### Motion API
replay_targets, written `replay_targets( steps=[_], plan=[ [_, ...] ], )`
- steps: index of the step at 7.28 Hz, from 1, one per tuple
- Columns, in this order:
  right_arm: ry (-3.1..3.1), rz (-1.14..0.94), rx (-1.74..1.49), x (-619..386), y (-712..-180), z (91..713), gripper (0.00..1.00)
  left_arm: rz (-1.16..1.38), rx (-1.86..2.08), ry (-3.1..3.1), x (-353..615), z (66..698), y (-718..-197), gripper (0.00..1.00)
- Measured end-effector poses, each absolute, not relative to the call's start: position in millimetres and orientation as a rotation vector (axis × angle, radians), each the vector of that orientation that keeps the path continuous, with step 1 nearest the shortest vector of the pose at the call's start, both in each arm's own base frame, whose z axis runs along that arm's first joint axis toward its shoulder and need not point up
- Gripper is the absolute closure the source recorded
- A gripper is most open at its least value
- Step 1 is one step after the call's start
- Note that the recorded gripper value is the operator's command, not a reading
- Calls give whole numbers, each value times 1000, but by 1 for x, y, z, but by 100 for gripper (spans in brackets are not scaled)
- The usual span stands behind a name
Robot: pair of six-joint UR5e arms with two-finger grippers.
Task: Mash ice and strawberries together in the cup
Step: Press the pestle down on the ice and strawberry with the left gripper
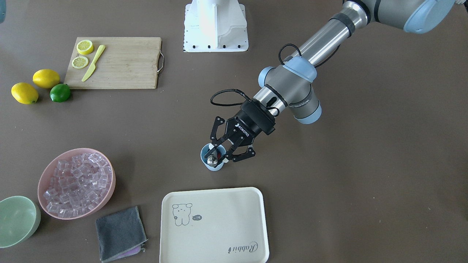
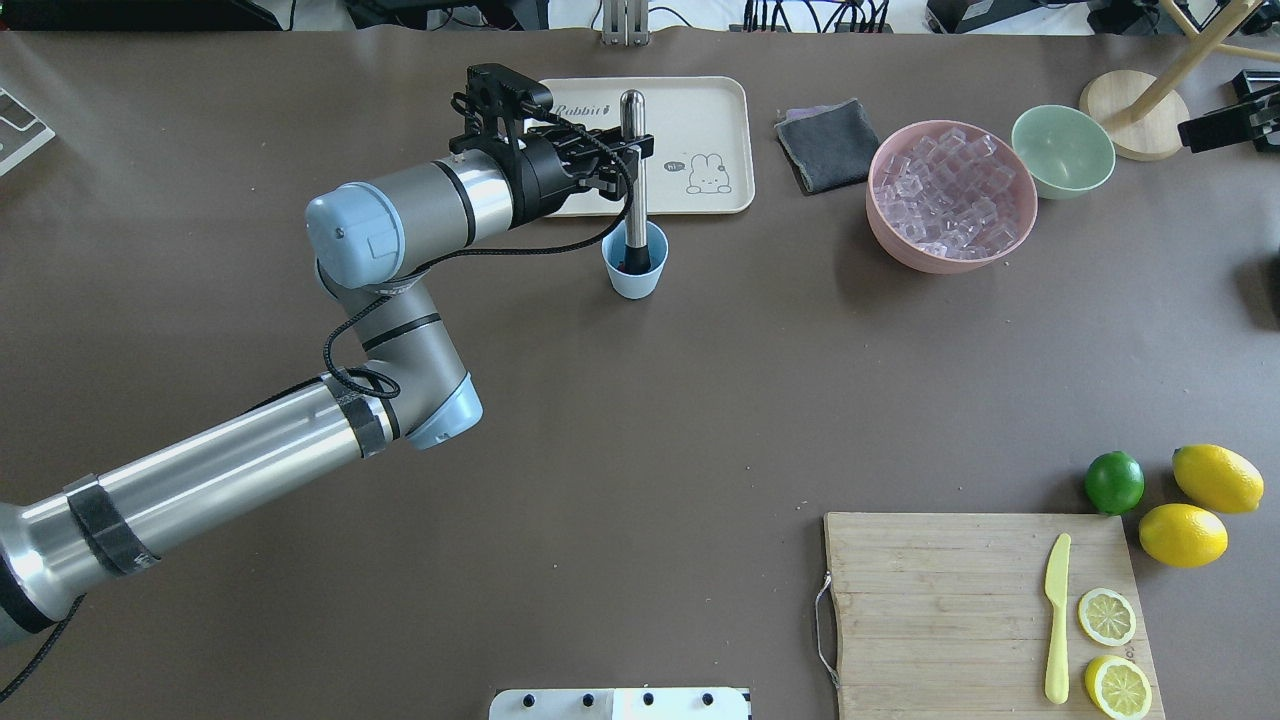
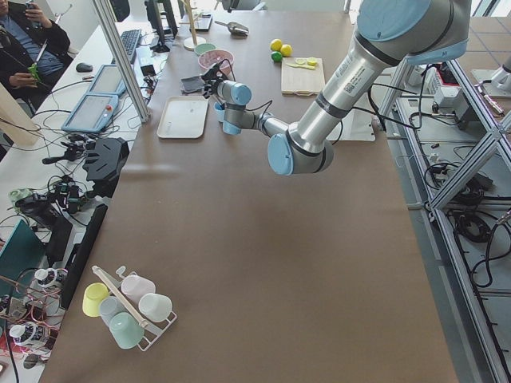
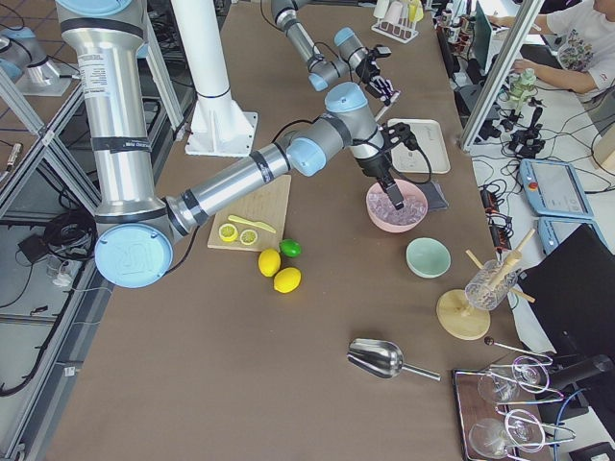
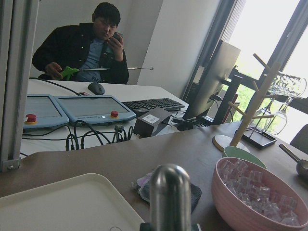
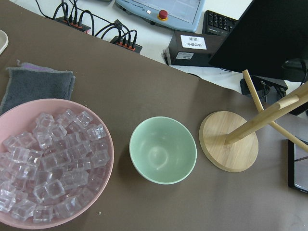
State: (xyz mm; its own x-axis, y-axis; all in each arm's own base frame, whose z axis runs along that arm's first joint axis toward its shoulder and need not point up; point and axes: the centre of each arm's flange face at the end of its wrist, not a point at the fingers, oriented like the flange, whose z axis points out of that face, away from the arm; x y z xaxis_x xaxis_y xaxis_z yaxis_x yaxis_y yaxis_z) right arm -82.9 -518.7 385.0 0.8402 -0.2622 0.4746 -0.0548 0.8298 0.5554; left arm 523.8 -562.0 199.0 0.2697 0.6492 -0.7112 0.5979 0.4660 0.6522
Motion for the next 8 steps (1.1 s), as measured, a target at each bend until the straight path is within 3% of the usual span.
replay_targets(
  steps=[4, 8],
  plan=[
    [-574, -117, 589, -84, -519, 384, 0, 27, 1234, 1427, 499, 165, -574, 100],
    [-581, -118, 593, -85, -520, 380, 0, 27, 1221, 1425, 490, 178, -576, 100]
  ],
)
